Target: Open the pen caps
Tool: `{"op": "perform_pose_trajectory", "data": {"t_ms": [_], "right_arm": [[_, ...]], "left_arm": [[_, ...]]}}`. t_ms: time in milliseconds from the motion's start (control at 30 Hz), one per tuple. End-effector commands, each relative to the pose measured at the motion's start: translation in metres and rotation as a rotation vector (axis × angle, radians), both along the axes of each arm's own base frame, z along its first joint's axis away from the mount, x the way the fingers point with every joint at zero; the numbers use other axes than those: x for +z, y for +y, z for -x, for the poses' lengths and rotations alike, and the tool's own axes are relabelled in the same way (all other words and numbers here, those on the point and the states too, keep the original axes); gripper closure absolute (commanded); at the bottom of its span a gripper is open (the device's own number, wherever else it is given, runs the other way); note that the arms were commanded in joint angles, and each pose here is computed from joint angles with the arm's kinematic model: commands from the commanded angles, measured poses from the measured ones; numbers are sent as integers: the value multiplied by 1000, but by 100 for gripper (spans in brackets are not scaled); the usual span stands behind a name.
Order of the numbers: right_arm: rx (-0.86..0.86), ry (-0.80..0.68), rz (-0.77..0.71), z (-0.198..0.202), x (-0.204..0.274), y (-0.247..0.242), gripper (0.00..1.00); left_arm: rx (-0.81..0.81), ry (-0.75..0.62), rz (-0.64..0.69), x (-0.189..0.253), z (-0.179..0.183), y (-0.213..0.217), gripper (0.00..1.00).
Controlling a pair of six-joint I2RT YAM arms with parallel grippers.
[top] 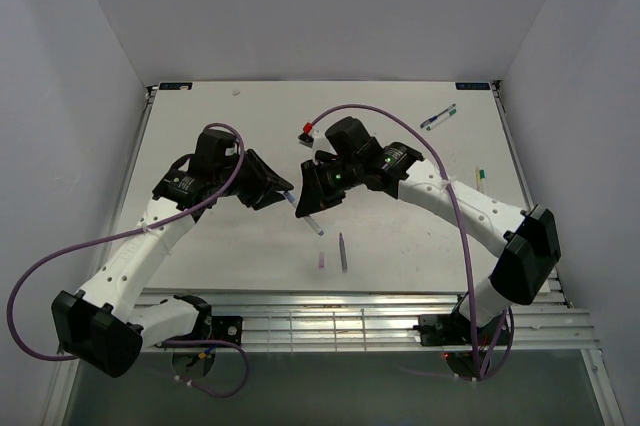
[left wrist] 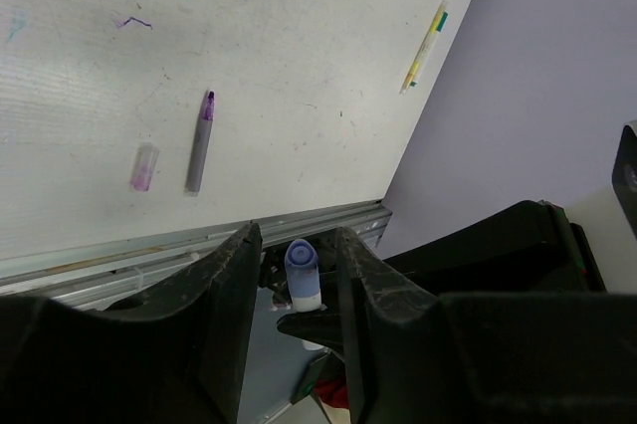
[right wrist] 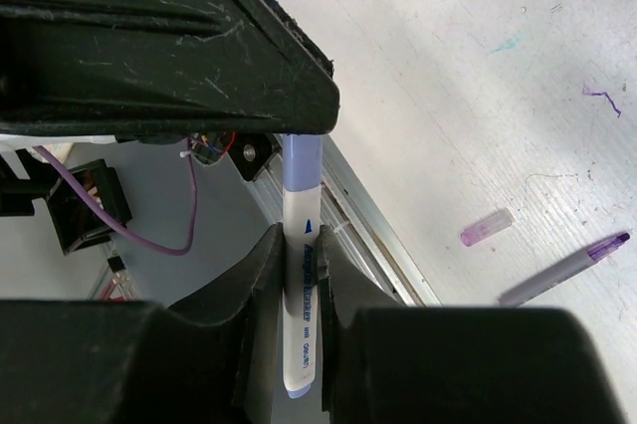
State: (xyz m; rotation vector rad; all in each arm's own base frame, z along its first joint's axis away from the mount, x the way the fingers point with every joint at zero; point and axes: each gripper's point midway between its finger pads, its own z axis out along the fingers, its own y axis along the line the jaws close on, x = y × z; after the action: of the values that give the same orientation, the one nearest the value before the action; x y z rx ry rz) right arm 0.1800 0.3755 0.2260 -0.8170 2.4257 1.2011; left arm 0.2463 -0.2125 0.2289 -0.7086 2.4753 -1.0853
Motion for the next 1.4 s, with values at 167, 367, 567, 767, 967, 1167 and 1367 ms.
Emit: {"op": "perform_pose_trajectory", "data": {"t_ms": [167,367,567,767,967,1167,1367], "right_arm": [[16,-22,-42,-9,15,13,92],[17,-12,-56,-10,16,19,92],[12,-7,-62,-12,15,21,92],[13,-3,-66,-14,14,25,92],[14,-4,-77,-17,17,30,92],[17,5,-71,-15,14,29,92],[19,10,-69,-14,13,28,92]], "left_arm": [[4,-31,16,16,-4,-3,50],[-3,-31,9,13,-2,-3,51],[-8,-25,14,12,1,-3,58],[-19,-25,18,11,2,-5,54],[-32,-19,17,8,5,-8,51],[-26,-25,17,8,5,-7,64],[-23,-20,14,6,3,-7,87]]}}
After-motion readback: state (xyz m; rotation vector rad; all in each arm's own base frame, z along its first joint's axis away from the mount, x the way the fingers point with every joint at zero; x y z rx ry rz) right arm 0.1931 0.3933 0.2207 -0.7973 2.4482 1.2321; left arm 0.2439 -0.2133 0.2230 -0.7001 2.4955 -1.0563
